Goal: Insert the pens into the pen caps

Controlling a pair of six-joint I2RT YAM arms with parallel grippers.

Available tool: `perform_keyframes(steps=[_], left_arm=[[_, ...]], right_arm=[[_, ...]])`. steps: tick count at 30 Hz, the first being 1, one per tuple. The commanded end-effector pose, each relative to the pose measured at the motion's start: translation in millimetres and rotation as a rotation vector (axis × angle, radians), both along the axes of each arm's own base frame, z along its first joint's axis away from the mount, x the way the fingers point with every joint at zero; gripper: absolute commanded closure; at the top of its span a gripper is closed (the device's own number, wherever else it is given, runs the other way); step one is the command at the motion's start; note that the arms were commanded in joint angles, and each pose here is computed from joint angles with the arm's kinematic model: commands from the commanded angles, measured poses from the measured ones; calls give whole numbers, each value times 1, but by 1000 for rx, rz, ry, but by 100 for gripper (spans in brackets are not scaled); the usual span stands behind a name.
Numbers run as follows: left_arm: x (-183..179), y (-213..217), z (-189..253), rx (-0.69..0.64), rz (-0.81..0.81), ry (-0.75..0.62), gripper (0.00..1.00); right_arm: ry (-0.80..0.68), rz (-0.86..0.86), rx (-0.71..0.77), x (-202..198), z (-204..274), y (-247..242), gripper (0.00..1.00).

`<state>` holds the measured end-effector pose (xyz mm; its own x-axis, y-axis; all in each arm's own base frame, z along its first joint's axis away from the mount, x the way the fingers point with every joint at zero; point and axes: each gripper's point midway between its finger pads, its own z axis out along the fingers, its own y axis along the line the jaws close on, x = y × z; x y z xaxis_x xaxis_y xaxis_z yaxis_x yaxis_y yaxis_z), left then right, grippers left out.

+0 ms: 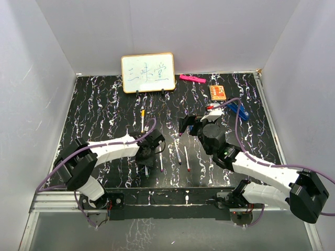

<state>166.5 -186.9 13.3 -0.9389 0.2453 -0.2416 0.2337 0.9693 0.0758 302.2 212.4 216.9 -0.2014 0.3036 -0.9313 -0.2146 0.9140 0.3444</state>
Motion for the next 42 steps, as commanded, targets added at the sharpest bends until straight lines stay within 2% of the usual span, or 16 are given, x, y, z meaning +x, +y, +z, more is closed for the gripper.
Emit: perform_keyframes(steps=[1, 9, 14, 16, 19, 21, 37, 42], left_arm=[[-33, 26, -10, 69, -11, 126, 71], [-33, 26, -28, 80, 3, 142, 70], [-27, 26, -33, 98, 11, 142, 66], [-26, 28, -34, 108, 10, 143, 71], [-24, 27, -36, 101, 8, 139, 93], [-23, 27, -40, 99, 9, 138, 98], [-23, 36, -63, 158, -1, 179, 100], [-19, 28, -58, 107, -7, 152, 100]], right_arm=[[-43, -9, 56, 4, 17, 2, 2], [-35, -5, 47, 5, 13, 4, 2], [-36, -15, 43, 4, 13, 1, 2], [-38, -21, 42, 4, 12, -1, 2], [-36, -32, 38, 4, 10, -3, 2], [-35, -32, 37, 4, 10, -4, 2], [-3, -64, 2, 2, -4, -13, 2], [27, -119, -19, 3, -15, -22, 2]])
